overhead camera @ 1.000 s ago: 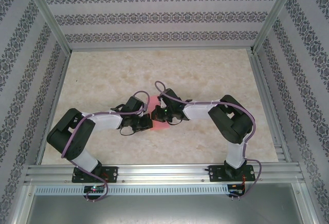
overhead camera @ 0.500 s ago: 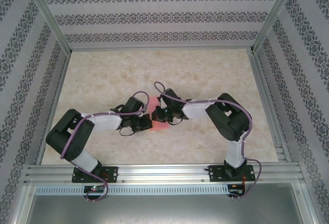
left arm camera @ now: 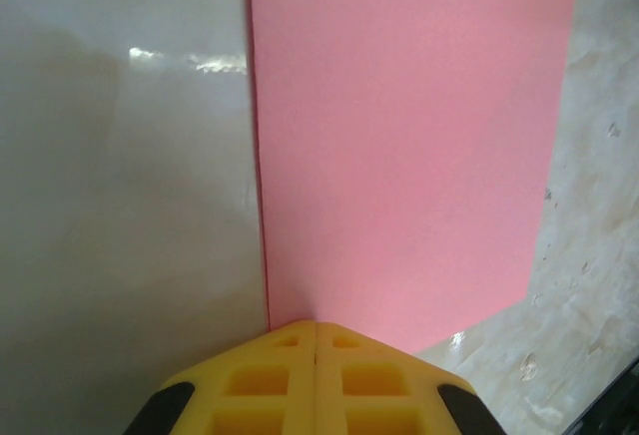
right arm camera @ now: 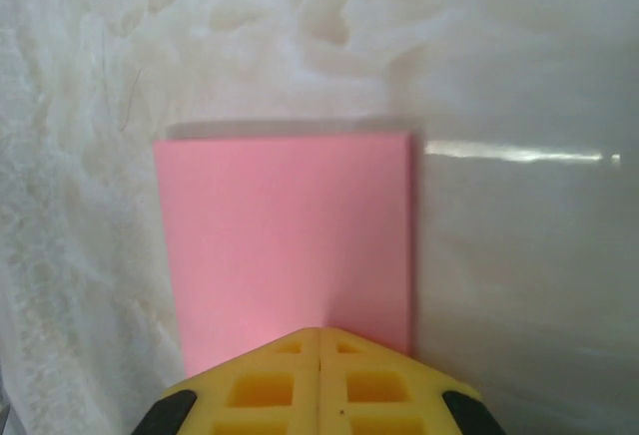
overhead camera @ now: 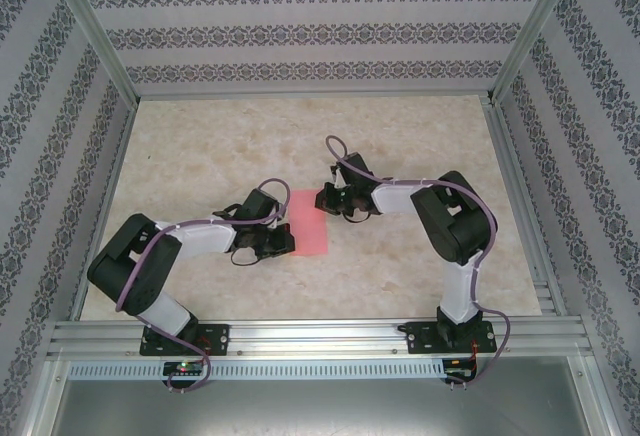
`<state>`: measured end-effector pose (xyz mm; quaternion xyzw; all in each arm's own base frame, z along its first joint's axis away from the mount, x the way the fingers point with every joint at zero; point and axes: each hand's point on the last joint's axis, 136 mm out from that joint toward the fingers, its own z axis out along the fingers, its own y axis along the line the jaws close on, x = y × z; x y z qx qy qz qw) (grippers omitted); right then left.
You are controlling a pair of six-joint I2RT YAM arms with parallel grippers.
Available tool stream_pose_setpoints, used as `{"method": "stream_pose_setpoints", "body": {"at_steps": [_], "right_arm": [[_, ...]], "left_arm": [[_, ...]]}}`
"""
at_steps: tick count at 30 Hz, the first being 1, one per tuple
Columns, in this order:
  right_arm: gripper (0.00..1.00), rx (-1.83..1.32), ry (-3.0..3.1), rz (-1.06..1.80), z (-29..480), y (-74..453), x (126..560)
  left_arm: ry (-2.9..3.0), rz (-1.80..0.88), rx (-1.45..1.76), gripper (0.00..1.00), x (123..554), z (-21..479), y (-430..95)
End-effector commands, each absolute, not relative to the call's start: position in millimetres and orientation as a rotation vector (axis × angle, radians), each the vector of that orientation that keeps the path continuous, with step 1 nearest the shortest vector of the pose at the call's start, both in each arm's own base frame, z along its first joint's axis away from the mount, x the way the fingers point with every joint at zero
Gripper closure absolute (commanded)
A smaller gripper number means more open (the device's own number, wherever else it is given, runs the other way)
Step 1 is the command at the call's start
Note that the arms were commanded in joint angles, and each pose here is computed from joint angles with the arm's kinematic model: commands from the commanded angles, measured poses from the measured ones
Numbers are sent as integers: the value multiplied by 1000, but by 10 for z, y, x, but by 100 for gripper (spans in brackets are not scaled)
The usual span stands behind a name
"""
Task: Fold a paper plane with a square sheet of paper (pick it up from the middle)
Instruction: Third fold the triangle at the center of the table.
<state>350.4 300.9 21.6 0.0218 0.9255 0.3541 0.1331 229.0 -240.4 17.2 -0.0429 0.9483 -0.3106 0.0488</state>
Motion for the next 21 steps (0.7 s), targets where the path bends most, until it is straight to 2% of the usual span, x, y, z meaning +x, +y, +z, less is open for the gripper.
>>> {"method": "stream_pose_setpoints", "body": {"at_steps": [1, 5, 10, 16, 21], "right_arm": [[92, 24, 2618, 1016, 562, 2985, 3474], [78, 47, 2648, 988, 620, 2891, 3238], [66, 80, 2713, 968, 534, 2847, 2891], [63, 110, 2766, 960, 409, 2891, 2641], [63, 124, 2815, 943, 327, 2930, 2531]], "left_arm": [[2939, -906, -68, 94, 2147, 246, -2354], [2823, -963, -18, 85, 2355, 604, -2482], [2768, -900, -25, 86, 2622, 690, -2510], [2794, -873, -39, 91, 2820, 521, -2614], [2867, -779, -79, 94, 2809, 280, -2529]]}}
